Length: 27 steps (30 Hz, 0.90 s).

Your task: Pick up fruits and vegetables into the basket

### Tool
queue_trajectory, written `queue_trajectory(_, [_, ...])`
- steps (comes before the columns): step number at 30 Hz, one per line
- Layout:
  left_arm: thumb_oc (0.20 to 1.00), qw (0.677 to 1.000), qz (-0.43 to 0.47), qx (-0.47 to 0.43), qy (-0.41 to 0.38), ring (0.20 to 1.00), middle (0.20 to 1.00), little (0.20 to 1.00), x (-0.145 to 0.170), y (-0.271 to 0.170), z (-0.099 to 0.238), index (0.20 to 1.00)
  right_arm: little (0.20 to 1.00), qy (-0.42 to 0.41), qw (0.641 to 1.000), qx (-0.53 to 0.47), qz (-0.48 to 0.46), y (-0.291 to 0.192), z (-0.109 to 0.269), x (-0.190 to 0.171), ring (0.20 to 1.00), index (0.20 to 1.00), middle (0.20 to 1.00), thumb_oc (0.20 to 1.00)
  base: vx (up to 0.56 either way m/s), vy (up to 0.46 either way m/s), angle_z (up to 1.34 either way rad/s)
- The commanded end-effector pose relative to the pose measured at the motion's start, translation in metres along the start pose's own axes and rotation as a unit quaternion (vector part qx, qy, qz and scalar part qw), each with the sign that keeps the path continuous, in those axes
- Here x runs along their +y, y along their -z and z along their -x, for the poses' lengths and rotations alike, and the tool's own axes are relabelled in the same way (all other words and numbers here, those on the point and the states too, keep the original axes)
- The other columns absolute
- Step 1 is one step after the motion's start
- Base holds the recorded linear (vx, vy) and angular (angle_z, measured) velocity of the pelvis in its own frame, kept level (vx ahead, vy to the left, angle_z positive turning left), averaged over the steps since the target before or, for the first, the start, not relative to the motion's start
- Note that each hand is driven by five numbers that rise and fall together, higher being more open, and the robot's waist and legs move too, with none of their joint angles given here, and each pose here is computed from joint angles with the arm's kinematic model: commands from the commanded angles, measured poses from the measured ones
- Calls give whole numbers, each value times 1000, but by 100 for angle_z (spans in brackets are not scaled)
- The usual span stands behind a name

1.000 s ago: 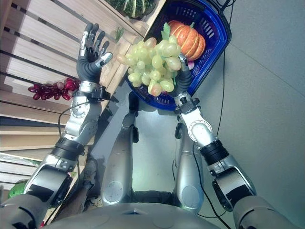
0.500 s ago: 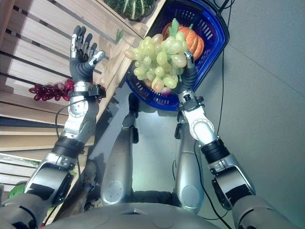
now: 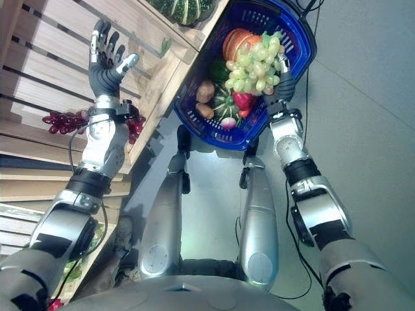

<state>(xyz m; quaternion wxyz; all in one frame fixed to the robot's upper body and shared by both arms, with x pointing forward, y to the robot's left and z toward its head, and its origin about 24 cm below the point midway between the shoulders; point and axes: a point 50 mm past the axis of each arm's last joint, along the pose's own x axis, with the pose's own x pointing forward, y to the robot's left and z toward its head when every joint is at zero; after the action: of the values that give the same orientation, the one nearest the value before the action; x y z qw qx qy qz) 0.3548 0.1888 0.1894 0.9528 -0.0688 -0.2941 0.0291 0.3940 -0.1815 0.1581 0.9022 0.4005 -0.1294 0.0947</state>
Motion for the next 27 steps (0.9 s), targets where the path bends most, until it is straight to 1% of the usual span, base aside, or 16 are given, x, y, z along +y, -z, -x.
queue_trajectory(1, [1000,999,24,-39,4,1000,1000,1000,-7,-10,-7,1000,200,10,998,-35,57,-24,-12,8,200,200,200,200,0,0,0])
queue_trajectory(4, [1000,999,27,-40,9,1000,1000,1000,-12,-11,-9,1000,200,54,995,-29,83,-30,-16,0,200,200,200,200,0,0,0])
queue_trajectory(5, [1000,999,29,-41,13,1000,1000,1000,-14,-12,-10,1000,200,87,988,-16,124,-34,-19,-6,200,200,200,200,0,0,0])
queue_trajectory(6, [1000,999,30,-42,14,1000,1000,1000,-14,-13,-10,1000,200,93,987,-14,131,-36,-19,-6,200,200,200,200,-3,0,4])
queue_trajectory(9, [1000,998,36,-47,24,1000,1000,1000,-20,-16,-13,1000,200,150,967,6,204,-44,-23,-14,200,200,200,200,-7,5,12])
queue_trajectory(12, [1000,998,40,-47,32,1000,1000,1000,-23,-17,-14,1000,200,194,947,21,256,-51,-24,-20,200,200,200,200,-2,-1,14])
queue_trajectory(13, [1000,998,41,-46,34,1000,1000,1000,-24,-17,-14,1000,413,205,941,26,268,-53,-25,-21,413,413,413,413,5,-7,4])
queue_trajectory(14, [1000,997,42,-46,37,1000,1000,1000,-26,-17,-14,1000,533,215,935,31,279,-54,-26,-21,533,533,533,533,0,0,0])
queue_trajectory(15, [1000,997,43,-46,40,1000,1000,1000,-29,-16,-13,1000,834,222,930,34,291,-56,-28,-19,834,834,834,834,0,0,0])
queue_trajectory(16, [1000,997,43,-46,41,1000,1000,1000,-30,-17,-13,1000,1000,226,927,36,296,-57,-29,-18,1000,1000,1000,1000,0,0,0])
queue_trajectory(19, [1000,998,33,-43,44,1000,1000,1000,-31,-16,-11,1000,1000,240,920,39,307,-61,-30,-17,1000,1000,1000,1000,0,0,0])
queue_trajectory(21, [1000,998,0,-44,44,1000,1000,1000,-31,-14,-10,1000,1000,249,915,38,315,-61,-30,-18,1000,1000,1000,1000,-1,3,2])
queue_trajectory(24, [1000,993,-108,-43,29,1000,1000,1000,-28,-10,-11,1000,1000,260,905,33,336,-65,-31,-17,1000,1000,1000,1000,-3,9,3])
queue_trajectory(25, [1000,990,-135,-34,13,1000,1000,1000,-21,-8,-12,1000,1000,260,898,32,354,-66,-30,-17,1000,1000,1000,1000,0,0,0])
queue_trajectory(26, [1000,989,-142,-30,4,1000,1000,1000,-18,-7,-13,1000,1000,258,897,33,357,-66,-30,-17,1000,1000,1000,1000,0,0,0])
queue_trajectory(27, [1000,985,-169,-26,-19,1000,1000,1000,-11,-5,-13,1000,1000,252,902,34,350,-67,-30,-18,1000,1000,1000,1000,0,0,0])
